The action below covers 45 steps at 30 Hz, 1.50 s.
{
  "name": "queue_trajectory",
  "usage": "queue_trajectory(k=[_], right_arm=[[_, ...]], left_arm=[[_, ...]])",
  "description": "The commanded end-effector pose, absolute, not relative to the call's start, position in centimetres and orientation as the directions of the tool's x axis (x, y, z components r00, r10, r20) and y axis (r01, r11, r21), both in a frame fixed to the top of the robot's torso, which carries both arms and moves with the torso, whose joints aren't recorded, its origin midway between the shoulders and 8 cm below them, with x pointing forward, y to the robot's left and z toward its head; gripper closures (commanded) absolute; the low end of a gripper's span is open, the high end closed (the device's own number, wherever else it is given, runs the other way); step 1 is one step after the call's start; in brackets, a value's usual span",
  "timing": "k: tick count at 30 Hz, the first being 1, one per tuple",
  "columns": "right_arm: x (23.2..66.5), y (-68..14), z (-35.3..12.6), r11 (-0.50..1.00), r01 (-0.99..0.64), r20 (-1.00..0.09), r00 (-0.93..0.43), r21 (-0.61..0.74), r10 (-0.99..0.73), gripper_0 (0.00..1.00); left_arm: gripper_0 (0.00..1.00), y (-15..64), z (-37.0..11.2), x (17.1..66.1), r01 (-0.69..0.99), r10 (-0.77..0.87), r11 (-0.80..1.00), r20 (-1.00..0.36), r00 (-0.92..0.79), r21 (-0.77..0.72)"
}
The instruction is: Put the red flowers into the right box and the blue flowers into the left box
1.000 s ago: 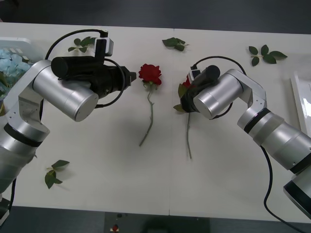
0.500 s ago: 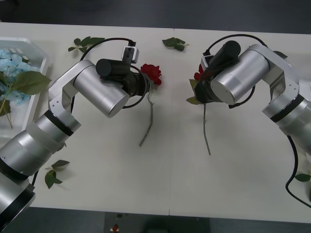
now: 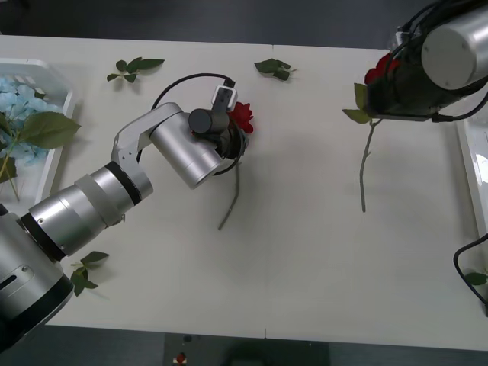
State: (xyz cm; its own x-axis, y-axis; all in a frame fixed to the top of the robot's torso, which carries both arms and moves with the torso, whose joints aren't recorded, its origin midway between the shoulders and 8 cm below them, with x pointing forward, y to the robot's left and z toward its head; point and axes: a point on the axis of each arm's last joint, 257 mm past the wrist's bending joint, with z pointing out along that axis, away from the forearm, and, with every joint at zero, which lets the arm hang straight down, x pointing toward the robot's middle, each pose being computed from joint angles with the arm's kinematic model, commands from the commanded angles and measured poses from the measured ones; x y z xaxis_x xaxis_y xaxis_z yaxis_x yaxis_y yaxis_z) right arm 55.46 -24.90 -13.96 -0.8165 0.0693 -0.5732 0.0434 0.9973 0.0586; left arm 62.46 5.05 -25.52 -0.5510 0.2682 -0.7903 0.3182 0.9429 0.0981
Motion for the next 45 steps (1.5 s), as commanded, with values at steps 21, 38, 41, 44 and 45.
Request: queue_trajectory(k=[21,38,41,44,45], right_arm=[[51.6,-47.1,-4.5,0.927,0.374,-0.690,-0.660,0.040,0.296,1.00],[49.6,-57.8,-7.3,0.867,0.497,-0.715,-0.596,0.027,0.364,1.00],[49.9,-59.5,-8.2,0.855,0.518,-0.724,-0.577,0.032,0.377,1.00],[50.2,-60.8,-8.8,0.848,0.529,-0.733,-0.567,0.026,0.376,1.00],[50.3,-61.3,-9.0,0.846,0.533,-0.736,-0.564,0.020,0.374,1.00]], left_arm=[[0.00,0.9,-26.3,61.5,0.351,0.273,0.933,-0.789,-0.551,0.078],[0.00,1.5,-26.9,62.2,0.336,0.312,0.931,-0.790,-0.527,0.144],[0.00,1.4,-26.3,62.7,0.337,0.325,0.927,-0.804,-0.497,0.165],[0.00,1.6,-26.4,62.8,0.333,0.318,0.929,-0.806,-0.499,0.161],[0.00,1.4,-26.4,62.8,0.337,0.315,0.929,-0.810,-0.494,0.155]])
